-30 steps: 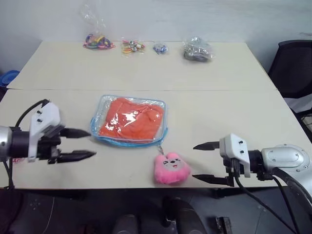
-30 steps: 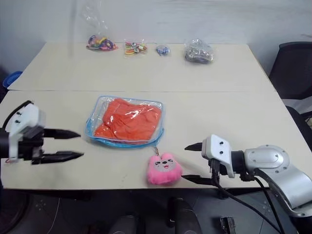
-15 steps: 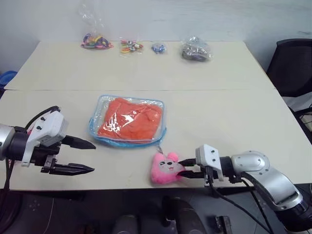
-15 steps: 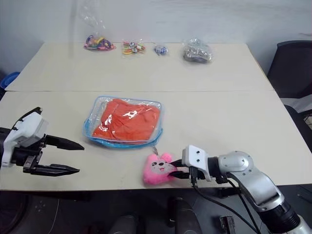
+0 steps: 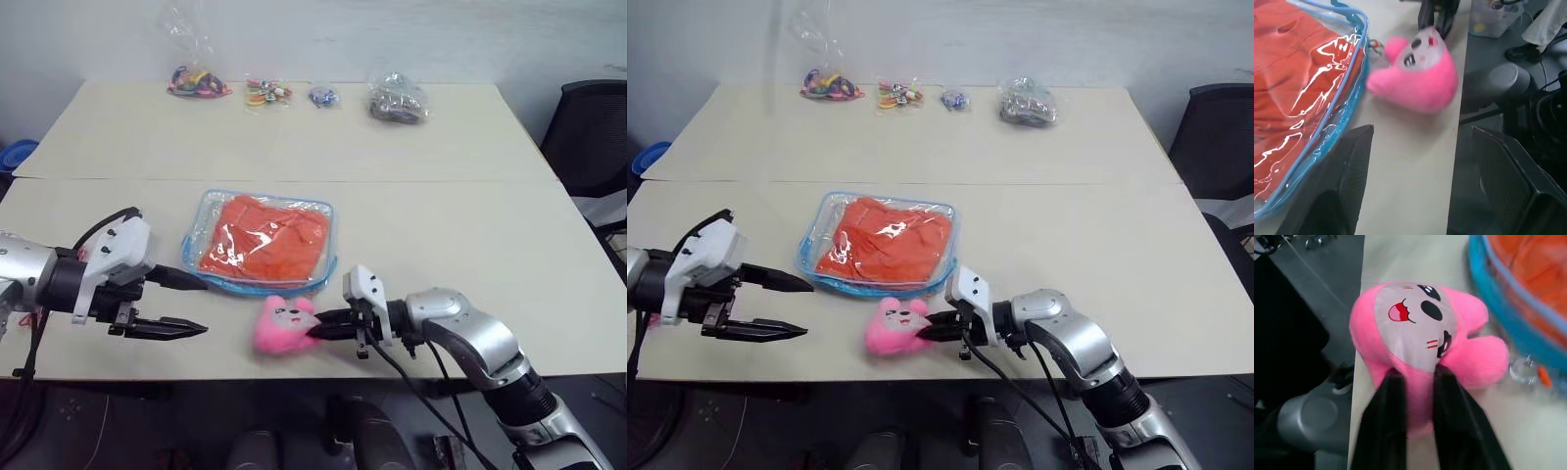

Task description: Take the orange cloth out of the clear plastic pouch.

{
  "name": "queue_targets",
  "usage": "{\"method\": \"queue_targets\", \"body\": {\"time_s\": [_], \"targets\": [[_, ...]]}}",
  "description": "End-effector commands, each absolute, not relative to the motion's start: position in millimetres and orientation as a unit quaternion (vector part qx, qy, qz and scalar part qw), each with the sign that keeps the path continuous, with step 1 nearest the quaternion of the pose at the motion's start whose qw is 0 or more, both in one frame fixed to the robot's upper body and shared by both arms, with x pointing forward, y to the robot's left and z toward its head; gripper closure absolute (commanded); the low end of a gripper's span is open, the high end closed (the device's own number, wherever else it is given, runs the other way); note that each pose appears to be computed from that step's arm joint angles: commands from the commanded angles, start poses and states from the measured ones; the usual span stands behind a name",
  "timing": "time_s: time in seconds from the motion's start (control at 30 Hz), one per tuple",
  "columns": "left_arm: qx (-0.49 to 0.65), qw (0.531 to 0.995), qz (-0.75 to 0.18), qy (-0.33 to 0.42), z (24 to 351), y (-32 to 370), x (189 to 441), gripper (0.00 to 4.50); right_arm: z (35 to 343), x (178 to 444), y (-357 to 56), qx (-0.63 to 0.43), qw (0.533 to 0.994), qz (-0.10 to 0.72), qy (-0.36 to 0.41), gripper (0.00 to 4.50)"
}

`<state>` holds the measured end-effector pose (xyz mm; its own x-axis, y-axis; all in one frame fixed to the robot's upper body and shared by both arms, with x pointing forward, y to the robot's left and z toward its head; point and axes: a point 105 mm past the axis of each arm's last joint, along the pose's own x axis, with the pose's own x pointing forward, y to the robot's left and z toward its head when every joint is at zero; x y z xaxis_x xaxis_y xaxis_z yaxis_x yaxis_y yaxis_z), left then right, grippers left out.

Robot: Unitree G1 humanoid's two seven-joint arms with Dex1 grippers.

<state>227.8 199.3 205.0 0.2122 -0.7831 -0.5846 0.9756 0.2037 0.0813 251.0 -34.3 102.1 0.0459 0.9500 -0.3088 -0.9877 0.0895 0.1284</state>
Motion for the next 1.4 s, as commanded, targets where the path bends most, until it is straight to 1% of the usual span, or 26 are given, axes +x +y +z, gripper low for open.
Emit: {"method": "queue_targets", "body": {"time_s": [0.03, 0.13, 0.23, 0.3, 0.37, 0.4, 0.5, 0.57, 0.63, 0.73, 0.83, 0.9, 0.97, 1.07, 1.13, 1.27, 1.4], "targets": [[0.226, 0.746, -0.594, 0.201, 202.1, 192.4, 231.9, 1.13, 106.9, 241.0, -35.8, -0.058, 0.71, 0.683, 0.161, 2.43], [0.206, 0.747, -0.599, 0.203, 194.2, 183.3, 234.5, 1.13, 110.8, 240.8, -45.1, -0.097, 0.717, 0.674, 0.146, 1.5], [0.155, 0.752, -0.606, 0.207, 188.2, 170.2, 235.7, 1.13, 116.4, 240.1, -54.5, -0.159, 0.72, 0.666, 0.114, 1.5], [0.114, 0.756, -0.604, 0.223, 181.4, 162.0, 237.0, 1.13, 116.3, 239.0, -59.6, -0.205, 0.717, 0.66, 0.094, 1.5], [0.1, 0.755, -0.605, 0.232, 175.5, 154.9, 237.0, 1.13, 115.9, 236.8, -62.2, -0.23, 0.711, 0.659, 0.081, 1.5], [0.104, 0.753, -0.607, 0.232, 173.2, 152.6, 237.0, 1.13, 115.7, 236.1, -61.8, -0.237, 0.71, 0.659, 0.076, 1.5], [0.162, 0.742, -0.623, 0.186, 175.3, 144.5, 237.4, 1.13, 118.7, 236.3, -62.5, -0.26, 0.711, 0.65, 0.056, 1.5], [0.194, 0.73, -0.635, 0.161, 177.6, 142.3, 234.8, 1.13, 126.1, 235.5, -64.2, -0.262, 0.715, 0.646, 0.045, 1.5], [0.216, 0.719, -0.643, 0.151, 178.2, 143.2, 232.2, 1.13, 135.4, 233.9, -67.1, -0.257, 0.719, 0.645, 0.036, 1.5], [0.244, 0.72, -0.636, 0.133, 193.8, 149.4, 239.0, 1.13, 149.5, 233.8, -78.1, -0.258, 0.724, 0.639, 0.027, 1.5], [0.258, 0.716, -0.638, 0.114, 206.6, 149.7, 242.5, 1.13, 150.6, 236.2, -84.8, -0.261, 0.73, 0.631, 0.034, 1.5], [0.272, 0.706, -0.649, 0.079, 212.2, 140.1, 243.9, 1.13, 149.0, 238.3, -88.8, -0.264, 0.733, 0.626, 0.04, 1.5], [0.308, 0.678, -0.665, 0.055, 210.7, 124.6, 244.3, 1.13, 147.9, 238.8, -92.0, -0.265, 0.734, 0.624, 0.045, 1.5], [0.356, 0.619, -0.698, 0.053, 199.4, 113.5, 241.4, 1.13, 148.8, 235.8, -96.7, -0.268, 0.728, 0.628, 0.054, 1.5], [0.385, 0.586, -0.711, 0.048, 191.7, 104.6, 248.4, 1.13, 152.5, 232.3, -104.0, -0.273, 0.721, 0.633, 0.063, 1.5], [0.438, 0.543, -0.715, 0.04, 175.1, 92.2, 267.6, 1.13, 163.4, 229.5, -115.2, -0.278, 0.72, 0.632, 0.071, 1.5], [0.481, 0.491, -0.726, 0.04, 155.7, 90.4, 274.4, 1.13, 171.1, 229.9, -118.4, -0.276, 0.73, 0.621, 0.07, 1.5]]}}
